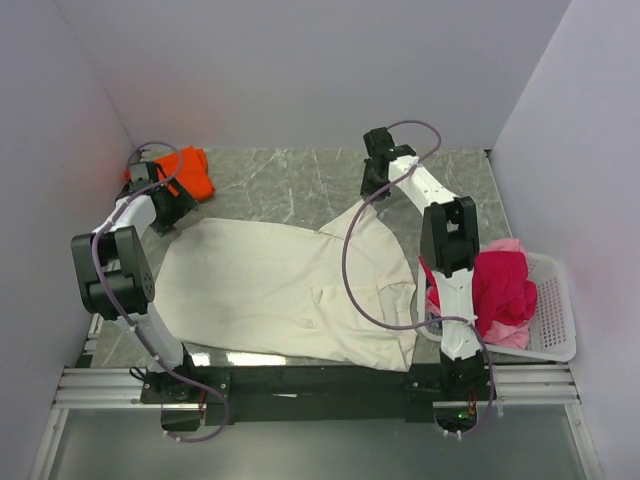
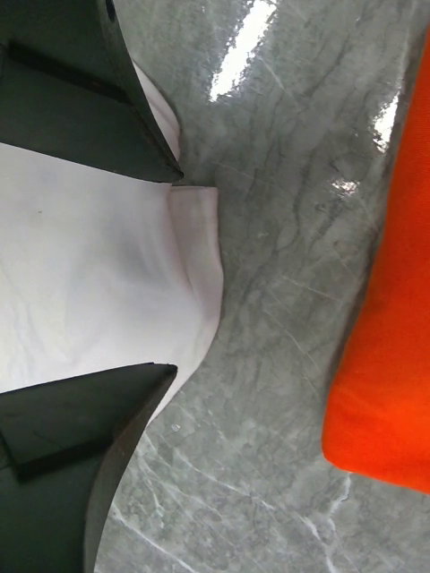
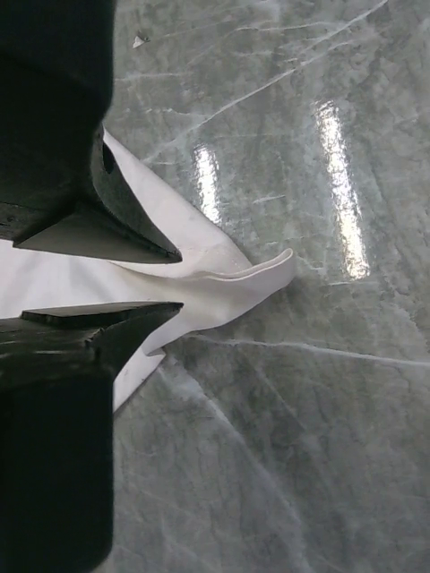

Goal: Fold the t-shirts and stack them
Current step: Fold the tshirt

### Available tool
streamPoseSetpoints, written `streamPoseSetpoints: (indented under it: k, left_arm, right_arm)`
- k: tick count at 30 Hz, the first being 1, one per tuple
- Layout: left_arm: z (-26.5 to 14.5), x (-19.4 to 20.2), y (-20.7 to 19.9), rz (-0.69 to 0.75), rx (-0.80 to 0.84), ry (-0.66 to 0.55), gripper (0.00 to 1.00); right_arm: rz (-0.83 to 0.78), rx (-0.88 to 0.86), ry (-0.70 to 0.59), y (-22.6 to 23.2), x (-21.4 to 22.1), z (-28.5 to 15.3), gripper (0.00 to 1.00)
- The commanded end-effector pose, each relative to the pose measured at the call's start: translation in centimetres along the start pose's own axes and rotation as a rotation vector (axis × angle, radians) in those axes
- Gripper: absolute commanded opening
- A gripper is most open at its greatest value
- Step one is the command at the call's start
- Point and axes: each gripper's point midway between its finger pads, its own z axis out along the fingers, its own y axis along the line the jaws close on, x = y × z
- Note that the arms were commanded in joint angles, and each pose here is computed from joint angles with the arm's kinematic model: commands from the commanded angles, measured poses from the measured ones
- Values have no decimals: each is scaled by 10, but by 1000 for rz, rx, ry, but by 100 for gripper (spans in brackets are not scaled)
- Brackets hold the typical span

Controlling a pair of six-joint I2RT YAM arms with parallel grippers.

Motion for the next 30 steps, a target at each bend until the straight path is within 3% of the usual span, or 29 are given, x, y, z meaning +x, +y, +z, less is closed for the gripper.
streamPoseSetpoints:
  k: [1, 12, 24, 27, 30]
  left_arm:
    - [0, -15, -12, 26, 35, -25, 87]
    - [11, -17, -6, 41, 2, -21, 87]
    - [16, -9, 4, 60, -25, -6, 87]
    - [16, -8, 4, 58, -23, -4, 87]
    - [16, -9, 4, 60, -28, -8, 87]
  right_arm:
    - [-9, -70, -70, 12, -26, -6, 31]
    - [4, -72, 1, 15, -10, 32, 32]
    - [16, 28, -1, -6, -2, 33, 32]
    - [13, 25, 10, -6, 0, 38, 28]
    - [12, 18, 23, -3, 1, 41, 15]
